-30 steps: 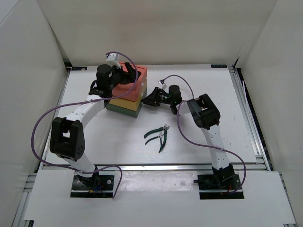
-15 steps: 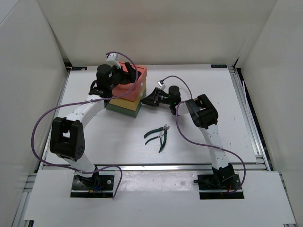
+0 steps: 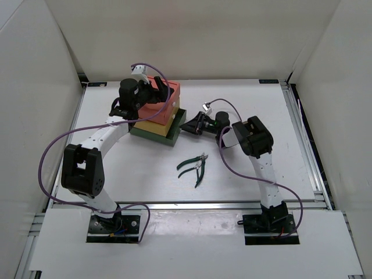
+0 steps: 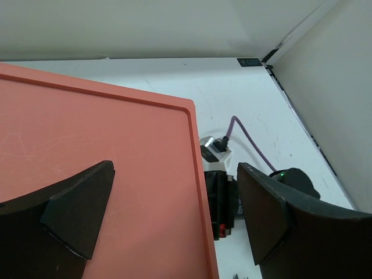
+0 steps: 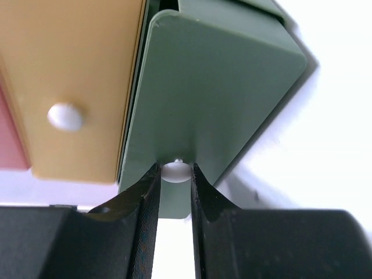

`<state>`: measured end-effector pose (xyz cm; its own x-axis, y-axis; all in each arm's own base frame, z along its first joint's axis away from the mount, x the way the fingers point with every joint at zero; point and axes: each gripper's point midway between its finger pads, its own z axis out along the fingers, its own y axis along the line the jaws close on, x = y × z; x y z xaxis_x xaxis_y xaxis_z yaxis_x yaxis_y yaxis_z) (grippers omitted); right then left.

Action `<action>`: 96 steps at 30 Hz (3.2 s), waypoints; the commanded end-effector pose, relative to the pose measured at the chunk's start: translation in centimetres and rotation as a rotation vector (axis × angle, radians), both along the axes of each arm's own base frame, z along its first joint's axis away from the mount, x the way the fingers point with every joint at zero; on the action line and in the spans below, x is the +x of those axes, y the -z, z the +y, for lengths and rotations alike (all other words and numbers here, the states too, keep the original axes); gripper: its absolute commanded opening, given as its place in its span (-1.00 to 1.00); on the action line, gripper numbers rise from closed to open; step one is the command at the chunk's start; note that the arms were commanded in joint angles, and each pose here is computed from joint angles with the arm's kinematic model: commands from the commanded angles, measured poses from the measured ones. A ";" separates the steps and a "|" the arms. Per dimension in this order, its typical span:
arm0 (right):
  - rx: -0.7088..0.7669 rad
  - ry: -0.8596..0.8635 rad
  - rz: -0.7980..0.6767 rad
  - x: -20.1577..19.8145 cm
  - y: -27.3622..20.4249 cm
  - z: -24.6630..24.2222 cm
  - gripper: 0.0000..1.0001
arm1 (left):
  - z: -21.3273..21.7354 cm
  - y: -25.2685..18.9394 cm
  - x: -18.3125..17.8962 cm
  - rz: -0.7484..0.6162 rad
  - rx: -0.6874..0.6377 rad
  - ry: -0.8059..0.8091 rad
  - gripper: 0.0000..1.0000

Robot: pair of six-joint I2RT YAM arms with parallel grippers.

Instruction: Sort the tools into containers

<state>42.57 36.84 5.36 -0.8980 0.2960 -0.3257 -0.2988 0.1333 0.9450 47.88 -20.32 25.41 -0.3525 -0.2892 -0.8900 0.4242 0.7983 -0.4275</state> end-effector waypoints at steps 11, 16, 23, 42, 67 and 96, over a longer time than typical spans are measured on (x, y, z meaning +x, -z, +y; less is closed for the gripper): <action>0.054 0.054 -0.083 -1.9 -3.8 -7.6 -1.00 | 1.5 7.2 -2.0 0.275 0.075 -0.031 0.98; 0.052 0.070 -0.070 -2.1 -3.4 -8.7 -0.94 | 1.6 7.0 -1.9 0.270 0.074 -0.036 0.98; -0.012 0.242 -0.068 -3.2 -5.0 -12.6 -0.28 | 1.7 6.9 -1.9 0.268 0.078 -0.041 0.98; -1.032 0.216 -0.161 -15.8 4.5 -12.3 0.29 | 2.0 6.6 -2.9 0.262 0.083 -0.052 0.98; -1.023 0.303 -0.247 -20.1 0.7 -13.8 0.17 | 1.9 7.0 -3.0 0.268 0.084 -0.046 0.98; -1.033 0.479 -0.244 -17.7 -3.6 -15.1 -1.00 | 2.1 6.3 -3.2 0.251 0.084 -0.054 0.98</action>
<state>22.30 21.74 4.66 -0.7479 0.0365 -0.6628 -0.1847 0.9476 0.2607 47.25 -19.36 25.46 -0.3659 -0.2857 -0.8857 0.3886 0.8178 -0.4244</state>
